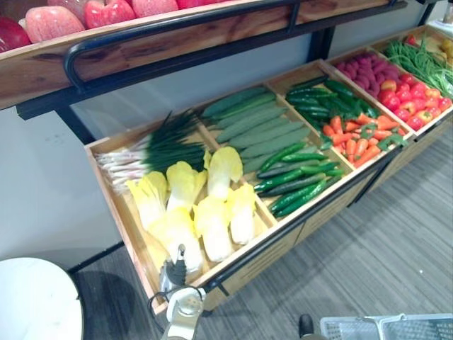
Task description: Pick vegetable in the basket
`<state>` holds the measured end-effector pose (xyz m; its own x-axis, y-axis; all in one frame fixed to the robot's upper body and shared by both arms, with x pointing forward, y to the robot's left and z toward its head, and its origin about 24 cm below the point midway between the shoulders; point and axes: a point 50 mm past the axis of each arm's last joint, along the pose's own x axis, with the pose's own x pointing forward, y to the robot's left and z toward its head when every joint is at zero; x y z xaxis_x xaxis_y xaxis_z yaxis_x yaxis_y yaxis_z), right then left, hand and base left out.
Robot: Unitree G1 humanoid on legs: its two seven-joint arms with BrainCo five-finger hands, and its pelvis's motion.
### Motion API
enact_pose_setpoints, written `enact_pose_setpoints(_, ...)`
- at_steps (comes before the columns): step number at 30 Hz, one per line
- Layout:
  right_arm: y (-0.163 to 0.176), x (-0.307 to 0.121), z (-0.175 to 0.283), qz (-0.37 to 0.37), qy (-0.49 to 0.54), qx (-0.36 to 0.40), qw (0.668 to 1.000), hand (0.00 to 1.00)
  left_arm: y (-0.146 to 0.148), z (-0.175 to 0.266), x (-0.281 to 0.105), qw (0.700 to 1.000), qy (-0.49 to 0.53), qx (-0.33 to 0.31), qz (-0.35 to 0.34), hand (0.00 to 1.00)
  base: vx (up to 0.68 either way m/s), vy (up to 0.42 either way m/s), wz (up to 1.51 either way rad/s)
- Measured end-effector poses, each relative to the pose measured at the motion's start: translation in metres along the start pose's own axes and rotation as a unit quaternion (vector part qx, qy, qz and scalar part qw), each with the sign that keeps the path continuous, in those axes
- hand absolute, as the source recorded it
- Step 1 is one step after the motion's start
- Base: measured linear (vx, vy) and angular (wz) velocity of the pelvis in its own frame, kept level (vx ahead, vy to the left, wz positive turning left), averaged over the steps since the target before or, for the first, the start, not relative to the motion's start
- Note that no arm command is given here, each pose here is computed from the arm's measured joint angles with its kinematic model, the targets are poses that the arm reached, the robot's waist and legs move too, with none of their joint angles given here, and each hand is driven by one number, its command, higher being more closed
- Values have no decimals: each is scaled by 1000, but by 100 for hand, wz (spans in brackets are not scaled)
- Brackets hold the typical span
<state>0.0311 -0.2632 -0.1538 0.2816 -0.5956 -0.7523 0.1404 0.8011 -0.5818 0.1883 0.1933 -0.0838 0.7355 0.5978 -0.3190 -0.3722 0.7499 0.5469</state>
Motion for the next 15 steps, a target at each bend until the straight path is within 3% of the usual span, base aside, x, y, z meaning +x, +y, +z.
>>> enact_pose_setpoints(3, 0, 0, -3, 1, 11, 7, 1000, 100, -7, 6, -8, 999, -12, -15, -29, 100, -18, -19, 12)
enact_pose_setpoints(15, 0, -1, -9, 1, 28, 22, 999, 100, 6, 47, -13, 992, -110, -48, -23, 100, -23, -18, 4)
